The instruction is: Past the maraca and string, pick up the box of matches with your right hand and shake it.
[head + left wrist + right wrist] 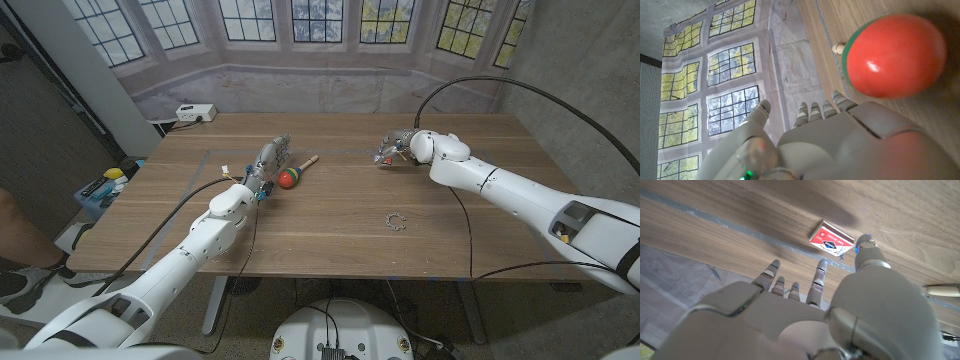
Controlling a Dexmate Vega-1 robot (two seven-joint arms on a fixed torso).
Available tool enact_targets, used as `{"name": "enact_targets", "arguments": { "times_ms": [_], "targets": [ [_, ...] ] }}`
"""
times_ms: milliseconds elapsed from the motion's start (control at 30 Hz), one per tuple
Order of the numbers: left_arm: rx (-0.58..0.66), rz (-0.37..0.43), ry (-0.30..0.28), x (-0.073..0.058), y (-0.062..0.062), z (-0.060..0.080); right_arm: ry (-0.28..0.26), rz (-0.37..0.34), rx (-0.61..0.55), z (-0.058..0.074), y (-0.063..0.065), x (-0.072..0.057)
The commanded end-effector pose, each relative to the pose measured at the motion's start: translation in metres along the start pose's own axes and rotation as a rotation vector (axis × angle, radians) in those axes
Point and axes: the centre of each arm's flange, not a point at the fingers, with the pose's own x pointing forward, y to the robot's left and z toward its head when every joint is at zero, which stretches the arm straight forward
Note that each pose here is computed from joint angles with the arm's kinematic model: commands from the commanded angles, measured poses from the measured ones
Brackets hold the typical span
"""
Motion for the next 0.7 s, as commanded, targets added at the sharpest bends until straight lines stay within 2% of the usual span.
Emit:
{"name": "enact_targets", "arguments": {
  "times_ms": [33, 700],
  "targets": [
    [0.003, -0.003, 0.003, 0.0017, 0.0007, -0.0001, 0.001, -0.01, -0.006, -0.0005, 0.0008, 0.0037],
    [0.002, -0.003, 0.015, 0.0003, 0.0032, -0.0031, 0.024, -0.023, -0.02, -0.0047, 0.0043, 0.0053]
  ]
}}
